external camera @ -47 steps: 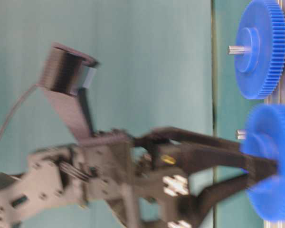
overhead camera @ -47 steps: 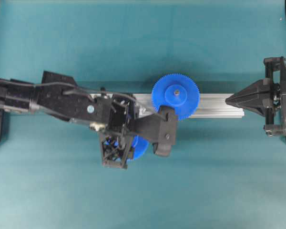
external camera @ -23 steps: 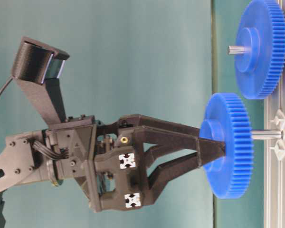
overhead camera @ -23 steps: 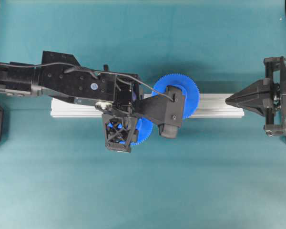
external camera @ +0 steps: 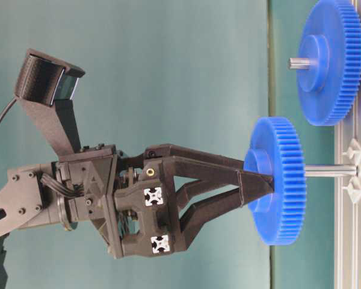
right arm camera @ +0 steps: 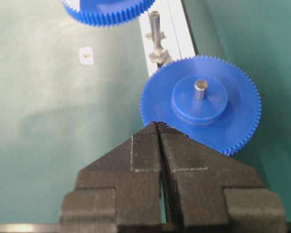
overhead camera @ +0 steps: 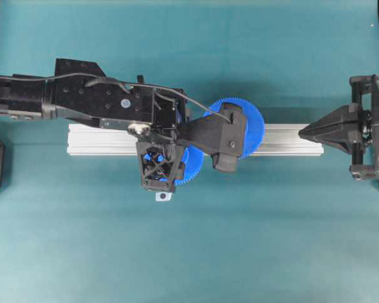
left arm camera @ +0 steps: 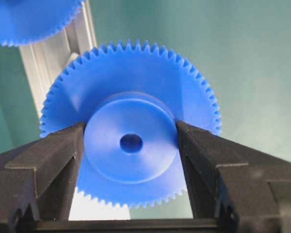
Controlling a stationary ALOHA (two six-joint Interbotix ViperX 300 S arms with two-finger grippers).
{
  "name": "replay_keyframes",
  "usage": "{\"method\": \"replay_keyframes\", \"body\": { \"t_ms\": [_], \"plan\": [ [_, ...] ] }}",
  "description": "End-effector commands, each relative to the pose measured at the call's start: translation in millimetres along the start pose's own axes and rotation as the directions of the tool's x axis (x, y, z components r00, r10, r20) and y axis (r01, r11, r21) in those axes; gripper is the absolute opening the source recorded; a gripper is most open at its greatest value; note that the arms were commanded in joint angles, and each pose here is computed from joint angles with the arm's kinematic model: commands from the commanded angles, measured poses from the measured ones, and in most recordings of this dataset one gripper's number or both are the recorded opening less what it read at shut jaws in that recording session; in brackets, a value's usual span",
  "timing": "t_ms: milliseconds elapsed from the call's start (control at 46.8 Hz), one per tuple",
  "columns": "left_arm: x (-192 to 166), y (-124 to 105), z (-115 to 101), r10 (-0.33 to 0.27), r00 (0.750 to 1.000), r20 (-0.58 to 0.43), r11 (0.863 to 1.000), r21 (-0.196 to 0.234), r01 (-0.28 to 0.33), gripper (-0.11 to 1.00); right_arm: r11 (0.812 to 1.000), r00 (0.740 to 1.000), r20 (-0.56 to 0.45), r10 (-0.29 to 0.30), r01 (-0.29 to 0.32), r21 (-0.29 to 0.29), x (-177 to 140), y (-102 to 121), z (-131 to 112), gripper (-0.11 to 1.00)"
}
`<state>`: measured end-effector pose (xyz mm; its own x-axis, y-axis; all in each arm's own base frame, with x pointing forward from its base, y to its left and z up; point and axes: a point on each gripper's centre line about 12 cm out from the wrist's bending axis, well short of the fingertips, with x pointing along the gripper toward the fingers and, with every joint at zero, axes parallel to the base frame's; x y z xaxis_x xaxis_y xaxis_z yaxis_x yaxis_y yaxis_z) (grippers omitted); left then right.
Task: Find the location of the shaft and insert the small gear.
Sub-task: 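Lift the small gear and carry it to the empty left shaft, then align the gear's bore over the shaft and lower it on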
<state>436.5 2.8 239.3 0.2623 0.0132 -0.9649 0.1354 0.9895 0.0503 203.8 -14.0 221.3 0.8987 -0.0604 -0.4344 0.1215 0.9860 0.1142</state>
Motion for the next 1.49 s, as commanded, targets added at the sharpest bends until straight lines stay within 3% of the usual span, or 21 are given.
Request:
{"method": "replay_keyframes", "body": {
  "t_ms": [0, 384, 1473],
  "plan": [
    [-32.4, 8.3, 6.7, 0.019, 0.996, 0.085, 1.000, -0.005, -0.019, 0.63, 1.000, 1.000, 0.017, 0.001, -0.001, 0.013, 0.1, 0.3, 5.1, 0.00],
    [-30.8, 29.2, 5.1, 0.035, 0.996, 0.082, 0.999, -0.023, -0.034, 0.64, 1.000, 1.000, 0.020, 0.000, 0.000, 0.014, 0.1, 0.0, 5.5, 0.00],
    [-10.2, 37.8, 5.8, 0.033, 0.998, 0.044, 0.999, -0.022, -0.032, 0.64, 1.000, 1.000, 0.016, -0.001, 0.001, 0.014, 0.2, -0.1, 4.1, 0.00]
  ]
}}
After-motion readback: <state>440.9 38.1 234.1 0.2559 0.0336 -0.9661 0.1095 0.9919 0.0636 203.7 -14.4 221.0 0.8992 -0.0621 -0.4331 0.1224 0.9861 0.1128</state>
